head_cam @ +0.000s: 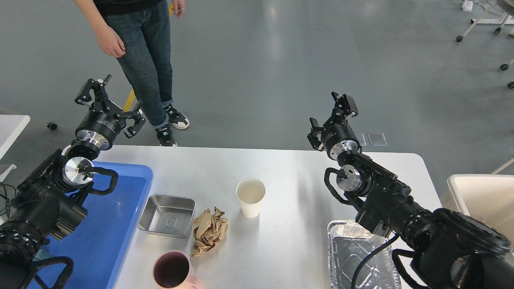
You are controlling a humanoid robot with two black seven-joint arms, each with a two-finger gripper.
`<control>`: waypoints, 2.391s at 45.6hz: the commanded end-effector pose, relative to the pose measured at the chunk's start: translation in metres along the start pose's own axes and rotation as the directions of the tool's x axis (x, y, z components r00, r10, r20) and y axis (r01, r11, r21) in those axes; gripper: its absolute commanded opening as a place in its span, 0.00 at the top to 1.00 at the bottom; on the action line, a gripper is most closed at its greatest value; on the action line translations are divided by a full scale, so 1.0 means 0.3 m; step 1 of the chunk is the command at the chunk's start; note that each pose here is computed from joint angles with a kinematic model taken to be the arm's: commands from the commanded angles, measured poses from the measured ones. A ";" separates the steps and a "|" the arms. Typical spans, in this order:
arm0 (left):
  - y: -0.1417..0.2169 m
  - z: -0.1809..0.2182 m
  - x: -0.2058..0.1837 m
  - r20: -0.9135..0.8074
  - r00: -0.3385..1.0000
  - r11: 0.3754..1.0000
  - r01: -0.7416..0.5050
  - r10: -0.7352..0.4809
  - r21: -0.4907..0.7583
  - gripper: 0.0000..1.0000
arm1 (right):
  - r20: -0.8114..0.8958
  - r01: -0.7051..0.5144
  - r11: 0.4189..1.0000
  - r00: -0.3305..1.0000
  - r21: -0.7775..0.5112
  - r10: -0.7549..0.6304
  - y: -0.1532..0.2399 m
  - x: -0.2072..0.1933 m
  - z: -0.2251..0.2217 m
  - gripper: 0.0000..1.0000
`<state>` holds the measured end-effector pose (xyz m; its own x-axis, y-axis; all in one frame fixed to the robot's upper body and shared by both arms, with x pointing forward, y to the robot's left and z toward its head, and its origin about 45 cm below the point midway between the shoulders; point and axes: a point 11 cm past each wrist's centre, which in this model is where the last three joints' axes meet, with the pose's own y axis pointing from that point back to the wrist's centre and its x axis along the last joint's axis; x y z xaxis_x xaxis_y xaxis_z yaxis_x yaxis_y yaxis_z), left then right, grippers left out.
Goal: Tidy desktop
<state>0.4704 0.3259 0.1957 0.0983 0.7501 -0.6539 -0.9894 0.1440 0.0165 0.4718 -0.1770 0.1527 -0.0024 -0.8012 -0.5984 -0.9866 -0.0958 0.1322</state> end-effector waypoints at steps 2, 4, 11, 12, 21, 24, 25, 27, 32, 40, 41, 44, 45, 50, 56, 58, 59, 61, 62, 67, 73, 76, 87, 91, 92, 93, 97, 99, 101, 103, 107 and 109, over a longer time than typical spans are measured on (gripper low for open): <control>0.003 -0.031 -0.003 0.010 1.000 1.000 0.002 -0.003 0.031 0.02 | -0.003 -0.005 1.000 1.000 0.001 0.005 0.000 0.007 -0.003 0.00; 0.001 -0.043 -0.010 0.020 1.000 0.999 0.006 -0.007 0.045 0.02 | -0.003 -0.005 1.000 1.000 0.001 0.005 0.000 0.007 -0.003 0.00; -0.001 -0.063 -0.023 0.035 0.999 0.997 0.025 -0.027 0.067 0.02 | -0.003 -0.005 1.000 1.000 0.001 0.005 0.000 0.007 -0.003 0.00; -0.001 -0.063 -0.023 0.035 0.999 0.997 0.025 -0.027 0.067 0.02 | -0.003 -0.005 1.000 1.000 0.001 0.005 0.000 0.007 -0.001 0.00; -0.003 -0.076 -0.029 0.017 1.000 0.998 0.018 -0.019 0.056 0.02 | -0.007 -0.016 1.000 1.000 0.001 0.016 0.001 0.015 -0.002 0.00; -0.002 -0.092 -0.033 0.027 0.999 0.997 0.022 -0.024 0.070 0.02 | -0.009 -0.018 1.000 1.000 0.001 0.018 0.001 0.016 -0.002 0.00; 0.000 -0.095 -0.032 0.030 0.999 0.997 0.023 -0.026 0.074 0.02 | -0.009 -0.020 1.000 1.000 0.001 0.020 0.001 0.017 -0.002 0.00; 0.003 -0.106 -0.033 0.036 0.999 0.996 0.028 -0.031 0.082 0.02 | -0.009 -0.020 1.000 1.000 0.001 0.020 0.001 0.017 -0.002 0.00; 0.000 -0.112 -0.051 0.134 0.988 0.993 0.057 -0.071 0.105 0.02 | -0.010 -0.021 1.000 1.000 0.001 0.021 0.001 0.017 -0.002 0.00; -0.007 -0.088 -0.068 0.246 0.965 0.995 0.082 -0.095 0.064 0.02 | -0.012 -0.019 1.000 1.000 0.002 0.019 0.000 0.014 -0.003 0.00; -0.014 -0.108 -0.086 0.275 0.954 0.990 0.095 -0.122 0.108 0.02 | -0.011 -0.019 1.000 1.000 0.001 0.019 0.000 0.012 -0.001 0.00; -0.030 -0.143 -0.120 0.376 0.908 0.969 0.103 -0.184 0.226 0.02 | -0.011 -0.019 1.000 1.000 0.000 0.019 0.000 0.008 0.000 0.00; -0.031 -0.148 -0.122 0.395 0.898 0.964 0.102 -0.196 0.246 0.02 | -0.011 -0.020 1.000 1.000 0.000 0.020 0.000 0.007 0.000 0.00; -0.014 -0.127 -0.084 0.458 0.863 0.953 0.079 -0.213 0.294 0.02 | -0.015 -0.026 1.000 1.000 0.001 0.026 -0.001 0.007 -0.002 0.00; 0.016 -0.040 -0.024 0.519 0.827 0.952 0.059 -0.215 0.301 0.02 | -0.016 -0.023 1.000 1.000 0.001 0.023 -0.002 0.003 -0.003 0.00; 0.032 -0.013 -0.008 0.541 0.809 0.948 0.061 -0.230 0.313 0.02 | -0.016 -0.025 1.000 1.000 0.003 0.026 -0.002 0.007 -0.005 0.00; 0.042 -0.004 -0.002 0.552 0.797 0.944 0.065 -0.245 0.325 0.02 | -0.016 -0.025 1.000 1.000 0.003 0.025 -0.002 0.007 -0.005 0.00; 0.063 0.010 0.001 0.567 0.774 0.931 0.079 -0.282 0.356 0.02 | -0.015 -0.024 1.000 1.000 0.003 0.024 -0.002 0.005 -0.005 0.00; 0.078 0.014 0.006 0.574 0.762 0.925 0.082 -0.298 0.372 0.02 | -0.017 -0.022 1.000 1.000 0.003 0.022 -0.003 0.003 -0.006 0.00; 0.163 0.017 0.013 0.598 0.702 0.882 0.093 -0.387 0.462 0.02 | -0.018 -0.018 1.000 1.000 0.008 0.018 -0.009 -0.005 -0.016 0.00; 0.290 0.058 0.049 0.656 0.608 0.844 0.044 -0.447 0.534 0.02 | -0.033 -0.007 1.000 0.999 0.007 0.007 -0.011 -0.014 -0.018 0.00; 0.348 0.070 0.071 0.674 0.580 0.833 0.016 -0.458 0.553 0.02 | -0.033 -0.006 1.000 0.999 0.006 0.006 -0.012 -0.016 -0.019 0.00; 0.565 0.233 0.103 0.727 0.435 0.777 -0.090 -0.532 0.623 0.02 | -0.056 0.005 1.000 0.998 0.002 -0.005 -0.013 -0.021 -0.019 0.00; 0.622 0.316 0.118 0.744 0.400 0.766 -0.141 -0.535 0.627 0.02 | -0.067 0.016 1.000 0.998 0.005 -0.015 -0.020 -0.035 -0.029 0.00; 0.634 0.335 0.118 0.743 0.397 0.761 -0.149 -0.539 0.631 0.02 | -0.070 0.016 1.000 0.997 0.006 -0.016 -0.021 -0.036 -0.030 0.00; 0.648 0.354 0.119 0.741 0.394 0.755 -0.156 -0.544 0.637 0.02 | -0.070 0.017 1.000 0.997 0.006 -0.016 -0.022 -0.040 -0.030 0.00; 0.709 0.442 0.122 0.722 0.391 0.718 -0.189 -0.570 0.670 0.02 | -0.073 0.020 1.000 0.997 0.006 -0.020 -0.024 -0.044 -0.033 0.00; 0.738 0.482 0.124 0.717 0.391 0.703 -0.209 -0.577 0.680 0.02 | -0.073 0.024 1.000 0.997 0.009 -0.023 -0.027 -0.051 -0.038 0.00; 0.764 0.518 0.124 0.712 0.391 0.689 -0.227 -0.583 0.688 0.02 | -0.074 0.025 1.000 0.997 0.010 -0.024 -0.028 -0.053 -0.040 0.00; 0.789 0.550 0.124 0.708 0.392 0.676 -0.245 -0.587 0.695 0.02 | -0.074 0.026 1.000 0.997 0.011 -0.025 -0.029 -0.055 -0.042 0.00; 0.837 0.610 0.120 0.702 0.388 0.649 -0.281 -0.597 0.707 0.02 | -0.075 0.030 0.999 0.997 0.013 -0.029 -0.032 -0.061 -0.047 0.00; 0.857 0.636 0.118 0.702 0.377 0.638 -0.299 -0.604 0.710 0.02 | -0.077 0.029 0.999 0.997 0.012 -0.028 -0.032 -0.059 -0.048 0.00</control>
<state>0.2546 0.4974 0.3036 0.6974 0.6640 0.2698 -0.6130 0.3575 0.7046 0.4828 -0.1702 0.1722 0.0360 -0.8399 -0.5416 -0.9881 -0.1110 0.1065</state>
